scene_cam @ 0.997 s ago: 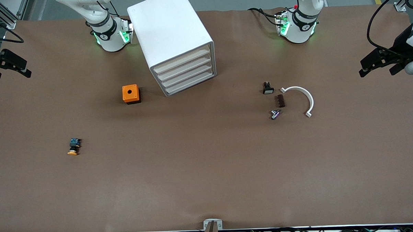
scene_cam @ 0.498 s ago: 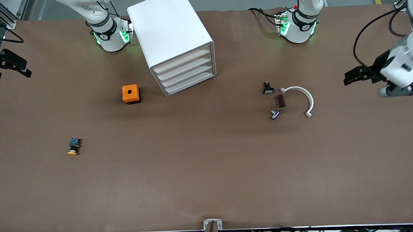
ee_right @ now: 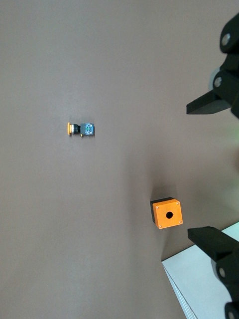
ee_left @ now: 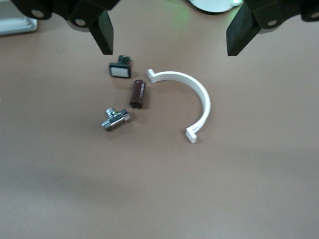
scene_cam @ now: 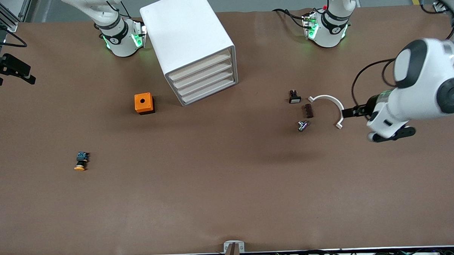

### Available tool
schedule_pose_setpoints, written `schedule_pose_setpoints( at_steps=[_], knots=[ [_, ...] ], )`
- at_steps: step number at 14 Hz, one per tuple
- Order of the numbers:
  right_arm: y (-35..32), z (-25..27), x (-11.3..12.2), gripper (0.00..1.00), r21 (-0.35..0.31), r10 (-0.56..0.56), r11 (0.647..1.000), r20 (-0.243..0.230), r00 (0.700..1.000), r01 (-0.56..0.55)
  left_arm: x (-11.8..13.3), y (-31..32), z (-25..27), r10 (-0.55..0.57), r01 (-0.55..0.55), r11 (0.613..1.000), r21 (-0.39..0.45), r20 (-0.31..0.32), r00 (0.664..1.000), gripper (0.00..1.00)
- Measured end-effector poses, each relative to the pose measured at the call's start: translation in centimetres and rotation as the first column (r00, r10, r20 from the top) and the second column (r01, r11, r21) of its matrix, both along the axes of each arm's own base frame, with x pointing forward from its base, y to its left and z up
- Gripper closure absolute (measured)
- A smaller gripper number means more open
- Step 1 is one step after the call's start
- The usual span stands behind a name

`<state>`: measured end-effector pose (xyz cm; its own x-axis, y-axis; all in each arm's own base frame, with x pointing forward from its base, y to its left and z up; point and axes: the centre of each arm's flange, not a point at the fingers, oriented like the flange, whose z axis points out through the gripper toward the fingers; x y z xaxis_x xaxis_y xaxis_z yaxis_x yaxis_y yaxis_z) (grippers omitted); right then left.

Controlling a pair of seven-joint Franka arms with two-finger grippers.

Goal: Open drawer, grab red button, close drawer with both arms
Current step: 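Reach the left gripper toward the front of the white cabinet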

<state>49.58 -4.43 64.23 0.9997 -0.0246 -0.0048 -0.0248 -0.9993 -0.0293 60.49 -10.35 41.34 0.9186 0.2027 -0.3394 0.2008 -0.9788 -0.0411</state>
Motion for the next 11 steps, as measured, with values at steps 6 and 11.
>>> schedule_pose_setpoints(
  at_steps=[6,11],
  knots=[
    [0.0,0.0,0.0,0.00,0.000,0.000,1.000,-0.002,1.000,0.000,0.5,-7.1,-6.7,0.184,-0.174,0.978,0.116,-0.086,0.979,0.00],
    [0.0,0.0,0.0,0.00,0.000,0.000,1.000,-0.002,1.000,0.000,0.3,-12.9,-8.2,0.385,-0.376,0.923,0.083,-0.180,0.905,0.00]
  ],
)
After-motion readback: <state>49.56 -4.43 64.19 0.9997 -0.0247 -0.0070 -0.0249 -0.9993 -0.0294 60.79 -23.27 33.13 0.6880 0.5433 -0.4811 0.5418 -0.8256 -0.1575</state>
